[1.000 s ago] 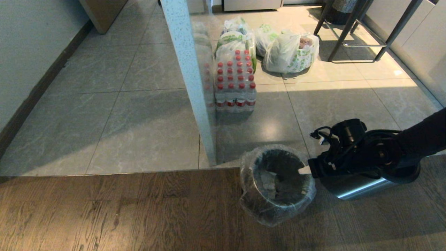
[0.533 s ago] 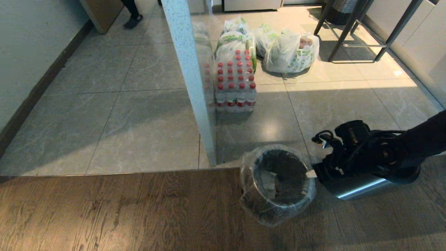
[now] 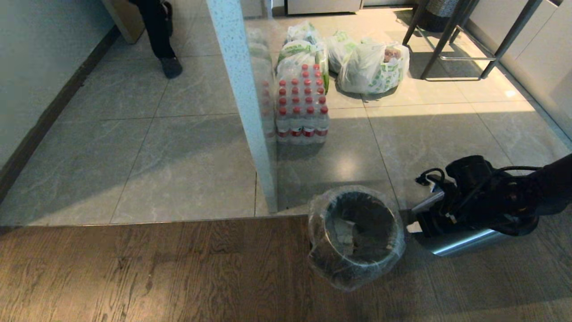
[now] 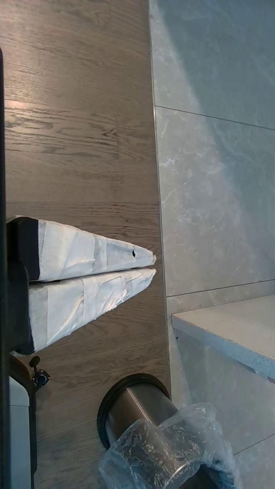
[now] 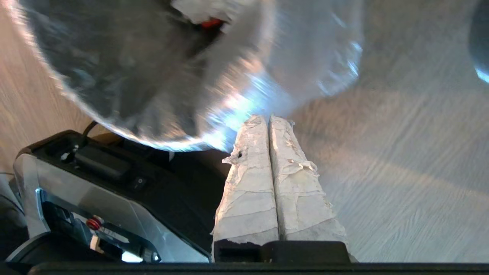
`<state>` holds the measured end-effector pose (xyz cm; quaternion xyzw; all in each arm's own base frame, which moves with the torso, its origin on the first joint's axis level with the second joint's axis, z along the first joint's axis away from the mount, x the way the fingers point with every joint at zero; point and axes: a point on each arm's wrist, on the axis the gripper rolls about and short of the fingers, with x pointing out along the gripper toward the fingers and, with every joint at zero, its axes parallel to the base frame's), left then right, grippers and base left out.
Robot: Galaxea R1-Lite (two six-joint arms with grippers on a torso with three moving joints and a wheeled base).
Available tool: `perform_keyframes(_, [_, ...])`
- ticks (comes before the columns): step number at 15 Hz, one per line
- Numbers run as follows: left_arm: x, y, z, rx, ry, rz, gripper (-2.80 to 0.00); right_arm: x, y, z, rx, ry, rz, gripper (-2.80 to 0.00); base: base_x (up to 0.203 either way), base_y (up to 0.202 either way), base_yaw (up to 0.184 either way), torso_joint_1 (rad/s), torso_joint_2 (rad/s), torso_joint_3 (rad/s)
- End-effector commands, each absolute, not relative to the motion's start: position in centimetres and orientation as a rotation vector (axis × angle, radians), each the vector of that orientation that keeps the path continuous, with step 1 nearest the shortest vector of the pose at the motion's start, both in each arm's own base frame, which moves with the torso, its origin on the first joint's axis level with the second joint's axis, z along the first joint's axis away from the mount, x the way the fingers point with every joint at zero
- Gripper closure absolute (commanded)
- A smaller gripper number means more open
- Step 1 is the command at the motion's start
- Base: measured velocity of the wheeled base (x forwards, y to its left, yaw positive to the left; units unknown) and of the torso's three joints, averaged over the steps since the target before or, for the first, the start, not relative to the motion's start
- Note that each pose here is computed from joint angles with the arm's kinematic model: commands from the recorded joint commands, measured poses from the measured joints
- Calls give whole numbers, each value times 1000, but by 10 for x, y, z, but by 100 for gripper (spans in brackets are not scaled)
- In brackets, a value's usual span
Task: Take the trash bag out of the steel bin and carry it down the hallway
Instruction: Pick up the trash bag
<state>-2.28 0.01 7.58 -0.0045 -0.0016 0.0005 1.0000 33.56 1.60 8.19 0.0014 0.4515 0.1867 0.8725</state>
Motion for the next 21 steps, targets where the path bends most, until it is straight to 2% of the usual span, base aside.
perform_keyframes(1, [-23,0,75,-9,-2,2,0,330,-5,76,36,966,335,0,0,0,0,0,0,0])
perform_keyframes(7, [-23,0,76,-9,-3,2,0,333,-36,36,136,1083,230,0,0,0,0,0,0,0])
perform_keyframes(10, [-23,0,75,-9,-2,2,0,341,-41,2,213,1151,192,0,0,0,0,0,0,0])
perform_keyframes(13, [-23,0,75,-9,-2,2,0,354,-42,-19,318,1097,210,0,0,0,0,0,0,0])
perform_keyframes(16, [-23,0,76,-9,-3,2,0,375,-45,-21,261,944,245,0,0,0,0,0,0,0])
perform_keyframes(21, [-23,0,75,-9,-2,2,0,373,-43,-40,208,983,294,0,0,0,0,0,0,0])
